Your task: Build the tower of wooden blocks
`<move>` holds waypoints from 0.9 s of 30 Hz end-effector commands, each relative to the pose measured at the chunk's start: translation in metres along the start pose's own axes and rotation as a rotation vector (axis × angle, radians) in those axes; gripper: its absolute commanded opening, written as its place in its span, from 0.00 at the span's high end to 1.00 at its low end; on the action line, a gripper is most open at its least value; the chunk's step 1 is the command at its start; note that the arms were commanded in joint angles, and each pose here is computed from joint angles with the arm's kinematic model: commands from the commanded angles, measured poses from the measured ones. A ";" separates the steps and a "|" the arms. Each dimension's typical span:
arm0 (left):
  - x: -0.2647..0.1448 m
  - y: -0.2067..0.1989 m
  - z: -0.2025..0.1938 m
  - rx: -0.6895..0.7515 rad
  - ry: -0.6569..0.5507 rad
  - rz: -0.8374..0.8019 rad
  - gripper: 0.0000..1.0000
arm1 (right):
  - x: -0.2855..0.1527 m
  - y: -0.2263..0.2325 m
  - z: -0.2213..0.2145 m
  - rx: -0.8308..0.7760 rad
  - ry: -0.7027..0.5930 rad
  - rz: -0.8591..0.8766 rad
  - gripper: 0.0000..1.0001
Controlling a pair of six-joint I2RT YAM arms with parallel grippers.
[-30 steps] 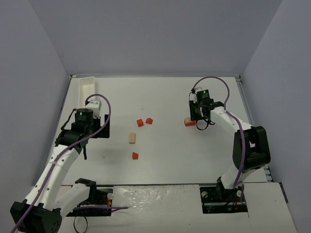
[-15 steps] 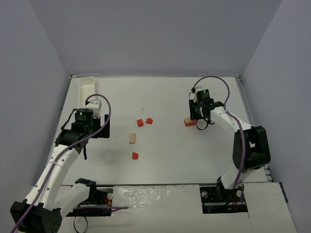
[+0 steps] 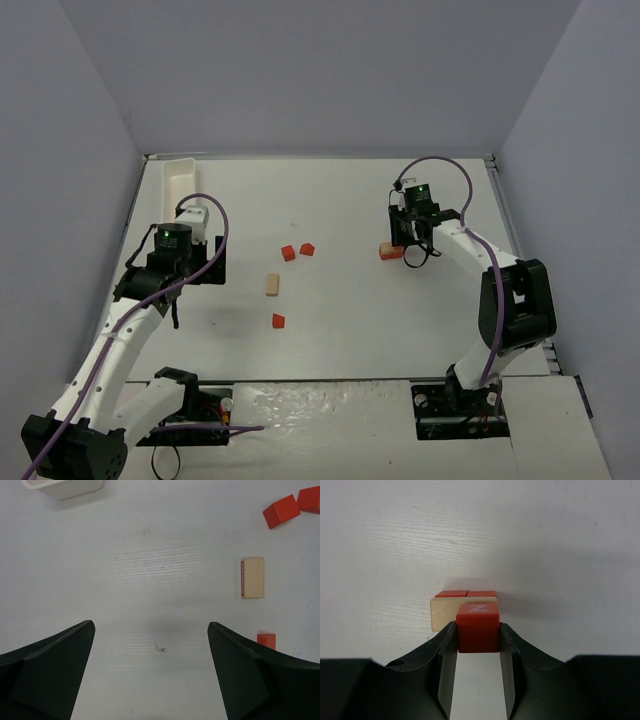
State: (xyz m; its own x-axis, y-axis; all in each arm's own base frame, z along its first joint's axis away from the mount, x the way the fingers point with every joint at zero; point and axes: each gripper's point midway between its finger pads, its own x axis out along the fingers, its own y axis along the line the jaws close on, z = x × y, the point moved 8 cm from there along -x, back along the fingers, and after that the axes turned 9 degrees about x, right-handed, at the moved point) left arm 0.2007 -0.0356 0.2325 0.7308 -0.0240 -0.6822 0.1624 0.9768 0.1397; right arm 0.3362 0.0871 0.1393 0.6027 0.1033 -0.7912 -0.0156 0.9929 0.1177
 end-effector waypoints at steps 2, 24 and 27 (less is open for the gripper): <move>-0.003 0.002 0.014 0.001 -0.070 0.008 0.05 | 0.003 0.000 0.011 0.019 -0.046 -0.004 1.00; -0.002 0.002 0.015 0.000 -0.067 0.006 0.05 | 0.006 -0.001 0.007 0.022 -0.036 -0.011 0.95; -0.001 0.002 0.014 0.002 -0.064 0.006 0.05 | 0.005 -0.001 0.007 0.022 -0.039 -0.011 0.90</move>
State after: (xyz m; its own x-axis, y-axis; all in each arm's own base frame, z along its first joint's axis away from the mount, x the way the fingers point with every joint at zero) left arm 0.2008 -0.0356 0.2325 0.7308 -0.0239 -0.6822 0.1624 0.9768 0.1397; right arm 0.3395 0.0881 0.1312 0.5946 0.1008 -0.7977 -0.0117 0.9931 0.1167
